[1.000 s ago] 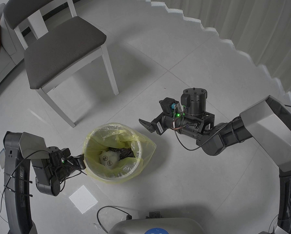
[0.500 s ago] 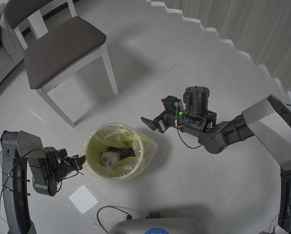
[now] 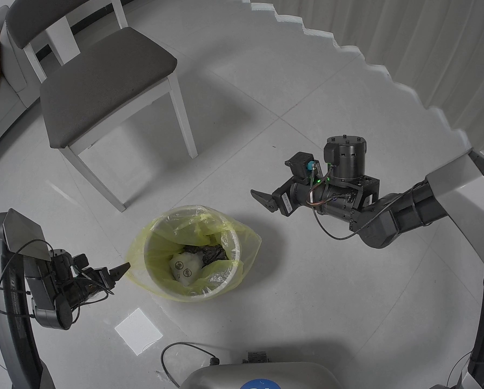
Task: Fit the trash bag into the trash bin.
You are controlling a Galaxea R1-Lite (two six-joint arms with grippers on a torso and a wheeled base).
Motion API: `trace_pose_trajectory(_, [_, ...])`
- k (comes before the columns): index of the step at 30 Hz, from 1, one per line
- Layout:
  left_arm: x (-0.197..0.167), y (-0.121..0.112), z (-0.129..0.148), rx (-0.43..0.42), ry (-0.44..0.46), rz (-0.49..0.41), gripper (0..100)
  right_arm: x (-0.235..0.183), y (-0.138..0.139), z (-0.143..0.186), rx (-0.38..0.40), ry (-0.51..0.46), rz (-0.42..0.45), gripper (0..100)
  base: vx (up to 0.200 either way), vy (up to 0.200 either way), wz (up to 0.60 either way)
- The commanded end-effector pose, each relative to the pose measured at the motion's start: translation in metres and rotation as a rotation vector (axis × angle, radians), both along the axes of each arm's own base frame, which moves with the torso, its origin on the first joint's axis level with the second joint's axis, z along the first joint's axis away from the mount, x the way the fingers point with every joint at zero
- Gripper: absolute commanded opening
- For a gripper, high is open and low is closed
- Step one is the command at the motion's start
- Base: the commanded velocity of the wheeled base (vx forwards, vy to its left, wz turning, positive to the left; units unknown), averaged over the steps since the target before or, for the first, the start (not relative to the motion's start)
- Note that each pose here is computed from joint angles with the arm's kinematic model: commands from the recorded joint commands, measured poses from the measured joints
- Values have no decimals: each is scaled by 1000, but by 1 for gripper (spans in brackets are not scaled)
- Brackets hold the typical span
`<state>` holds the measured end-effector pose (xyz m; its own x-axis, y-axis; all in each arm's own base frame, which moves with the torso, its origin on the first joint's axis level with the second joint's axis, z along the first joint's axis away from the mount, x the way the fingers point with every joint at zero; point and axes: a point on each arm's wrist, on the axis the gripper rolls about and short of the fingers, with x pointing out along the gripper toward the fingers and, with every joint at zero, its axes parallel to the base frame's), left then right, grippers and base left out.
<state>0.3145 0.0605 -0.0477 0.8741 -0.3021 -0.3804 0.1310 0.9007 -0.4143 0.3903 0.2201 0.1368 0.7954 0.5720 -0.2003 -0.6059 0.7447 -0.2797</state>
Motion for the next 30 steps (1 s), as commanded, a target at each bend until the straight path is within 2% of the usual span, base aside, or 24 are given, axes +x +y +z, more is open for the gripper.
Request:
trace_pose_trajectory(1, [-2, 5, 2, 8, -14, 14, 100, -5, -8, 10, 6, -11, -9, 100, 0, 0, 0])
trace_pose_trajectory(4, [0, 3, 0, 10, -14, 7, 100, -5, -8, 11, 7, -12, -7, 100, 0, 0, 0])
trace_pose_trajectory(8, [22, -14, -9, 26, -54, -33, 100, -4, -7, 10, 7, -15, -6, 100, 0, 0, 0])
trace_pose_trajectory(12, [44, -28, -25, 64, -77, -5, 100, -3, -6, 10, 10, -20, -3, 100, 0, 0, 0])
trace_pose_trajectory(17, [55, -33, -24, 60, -77, -24, 100, 3, -7, 1, 2, -9, -5, 100, 0, 0, 0])
trace_pose_trajectory(23, [55, -36, -22, 69, -65, -35, 100, 7, -7, -4, 1, -2, -7, 100, 0, 0, 0])
trace_pose_trajectory(30, [38, -30, -4, 61, -64, -22, 100, 6, -8, -1, 4, -5, -7, 100, 0, 0, 0])
